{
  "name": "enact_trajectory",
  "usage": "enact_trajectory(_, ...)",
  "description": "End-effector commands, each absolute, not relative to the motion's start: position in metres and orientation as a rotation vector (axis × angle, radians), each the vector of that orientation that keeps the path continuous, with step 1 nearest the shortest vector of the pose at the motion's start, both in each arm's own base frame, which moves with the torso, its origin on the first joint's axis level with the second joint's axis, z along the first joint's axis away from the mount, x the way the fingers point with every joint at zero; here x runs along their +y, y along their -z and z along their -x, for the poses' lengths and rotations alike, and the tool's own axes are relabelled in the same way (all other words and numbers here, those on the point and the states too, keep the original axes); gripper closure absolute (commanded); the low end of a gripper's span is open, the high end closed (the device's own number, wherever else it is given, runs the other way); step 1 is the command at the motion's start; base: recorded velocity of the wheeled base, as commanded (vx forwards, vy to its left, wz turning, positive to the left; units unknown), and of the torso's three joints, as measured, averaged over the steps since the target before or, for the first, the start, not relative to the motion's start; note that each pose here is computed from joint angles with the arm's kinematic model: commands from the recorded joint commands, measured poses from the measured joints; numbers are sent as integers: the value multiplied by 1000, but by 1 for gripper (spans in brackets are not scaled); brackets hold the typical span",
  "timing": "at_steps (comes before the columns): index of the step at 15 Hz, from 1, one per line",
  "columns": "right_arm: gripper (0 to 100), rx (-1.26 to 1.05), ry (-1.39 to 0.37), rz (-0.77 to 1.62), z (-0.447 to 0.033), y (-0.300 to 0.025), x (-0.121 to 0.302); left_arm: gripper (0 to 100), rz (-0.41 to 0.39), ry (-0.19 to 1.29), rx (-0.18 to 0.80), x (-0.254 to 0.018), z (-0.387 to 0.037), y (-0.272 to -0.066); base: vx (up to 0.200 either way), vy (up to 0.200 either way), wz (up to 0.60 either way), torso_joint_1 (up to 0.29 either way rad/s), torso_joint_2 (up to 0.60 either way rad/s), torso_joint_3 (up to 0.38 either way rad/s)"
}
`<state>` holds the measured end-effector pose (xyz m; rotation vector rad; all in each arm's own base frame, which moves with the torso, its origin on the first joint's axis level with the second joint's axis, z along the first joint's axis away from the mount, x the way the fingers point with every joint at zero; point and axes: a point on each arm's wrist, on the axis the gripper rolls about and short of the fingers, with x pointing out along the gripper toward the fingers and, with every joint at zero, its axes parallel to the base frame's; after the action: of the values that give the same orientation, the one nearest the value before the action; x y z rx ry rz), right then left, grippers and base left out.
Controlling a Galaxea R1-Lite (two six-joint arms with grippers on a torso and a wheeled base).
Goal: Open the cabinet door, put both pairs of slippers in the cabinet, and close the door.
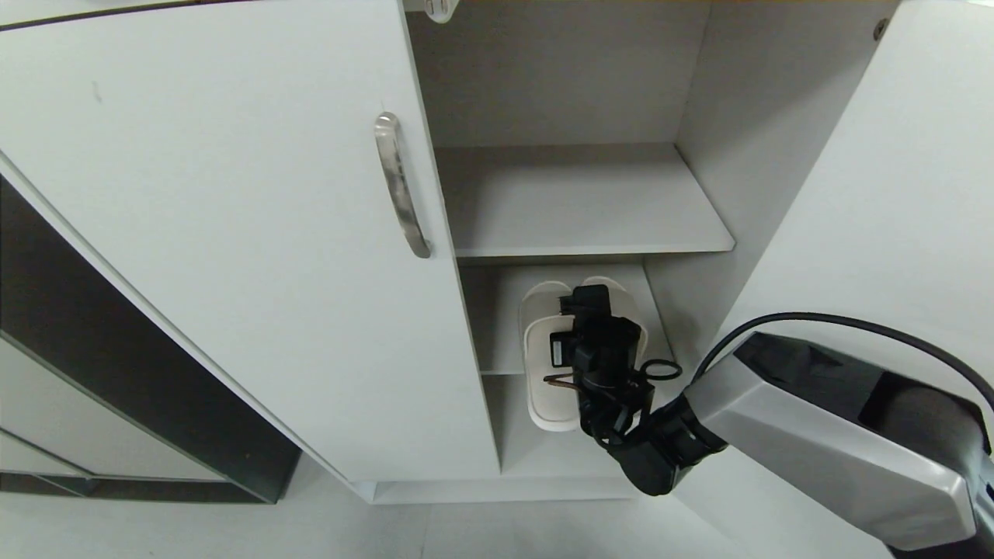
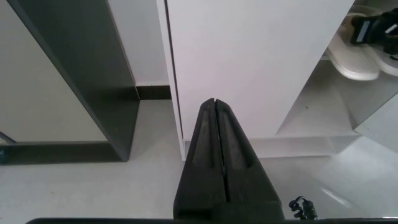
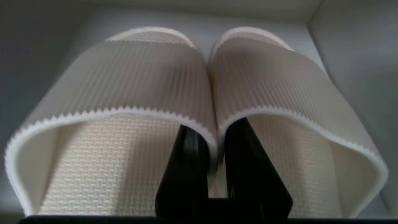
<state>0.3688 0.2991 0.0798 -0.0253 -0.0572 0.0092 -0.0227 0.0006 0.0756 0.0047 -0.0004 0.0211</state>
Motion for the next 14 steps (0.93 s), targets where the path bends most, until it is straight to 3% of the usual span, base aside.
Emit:
enact_trajectory(1,100,-61,11,23,-386,-77,299,100,-5,-21,0,1,23,-76,0,0,0,0,0,0)
enact_trajectory(8,100,-81,22,15,-405,-95,299,100,-5,-21,0,1,23,-76,0,0,0,0,0,0)
enact_trajectory(14,100,-75,28,21,-414,-90,301,100,-5,-21,0,1,23,-76,0,0,0,0,0,0)
